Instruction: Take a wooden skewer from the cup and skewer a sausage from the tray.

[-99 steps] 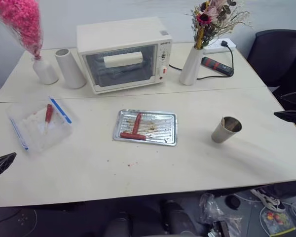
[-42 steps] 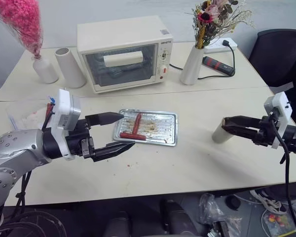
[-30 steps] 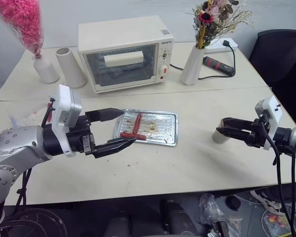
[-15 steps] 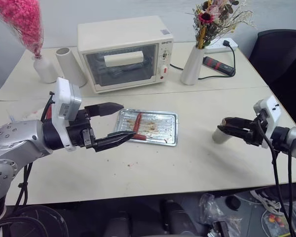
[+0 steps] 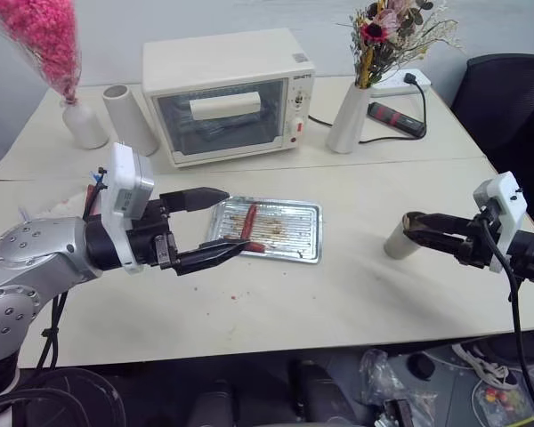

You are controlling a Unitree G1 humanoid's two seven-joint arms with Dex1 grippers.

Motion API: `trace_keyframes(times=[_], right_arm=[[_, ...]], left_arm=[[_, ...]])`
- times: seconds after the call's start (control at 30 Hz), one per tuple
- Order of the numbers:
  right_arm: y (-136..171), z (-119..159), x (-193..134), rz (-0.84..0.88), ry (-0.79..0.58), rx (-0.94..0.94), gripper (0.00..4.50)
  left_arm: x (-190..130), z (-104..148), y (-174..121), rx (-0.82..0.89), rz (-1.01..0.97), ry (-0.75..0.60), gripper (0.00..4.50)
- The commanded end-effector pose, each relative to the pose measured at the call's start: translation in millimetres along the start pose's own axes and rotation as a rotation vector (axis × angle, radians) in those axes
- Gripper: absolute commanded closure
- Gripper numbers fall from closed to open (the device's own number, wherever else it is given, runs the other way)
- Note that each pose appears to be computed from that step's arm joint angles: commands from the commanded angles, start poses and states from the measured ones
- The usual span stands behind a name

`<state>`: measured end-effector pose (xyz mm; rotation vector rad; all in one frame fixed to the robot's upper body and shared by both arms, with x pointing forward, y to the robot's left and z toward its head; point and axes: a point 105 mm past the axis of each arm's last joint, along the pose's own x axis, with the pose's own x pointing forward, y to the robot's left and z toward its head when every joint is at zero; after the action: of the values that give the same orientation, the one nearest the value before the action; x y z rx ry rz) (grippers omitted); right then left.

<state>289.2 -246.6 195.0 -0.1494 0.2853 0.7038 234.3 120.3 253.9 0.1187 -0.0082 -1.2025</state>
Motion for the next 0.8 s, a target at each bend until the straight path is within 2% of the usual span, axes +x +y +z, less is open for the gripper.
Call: trace_keyframes(times=[0.03,0.43,0.8], right_arm=[[2.8,14.7,-6.7,-0.004,-0.035,-0.043,2.27],[13.8,12.1,7.7,0.038,-0.06,-0.022,2.27],[9.6,7.0,3.4,0.023,-0.047,-0.018,2.27]], left_arm=[[0.2,8.4,-0.9,0.045,-0.011,-0.016,0.0],[1.3,10.7,1.8,0.068,-0.011,-0.018,0.0],[0.1,11.4,3.5,0.072,0.005,-0.022,0.0]])
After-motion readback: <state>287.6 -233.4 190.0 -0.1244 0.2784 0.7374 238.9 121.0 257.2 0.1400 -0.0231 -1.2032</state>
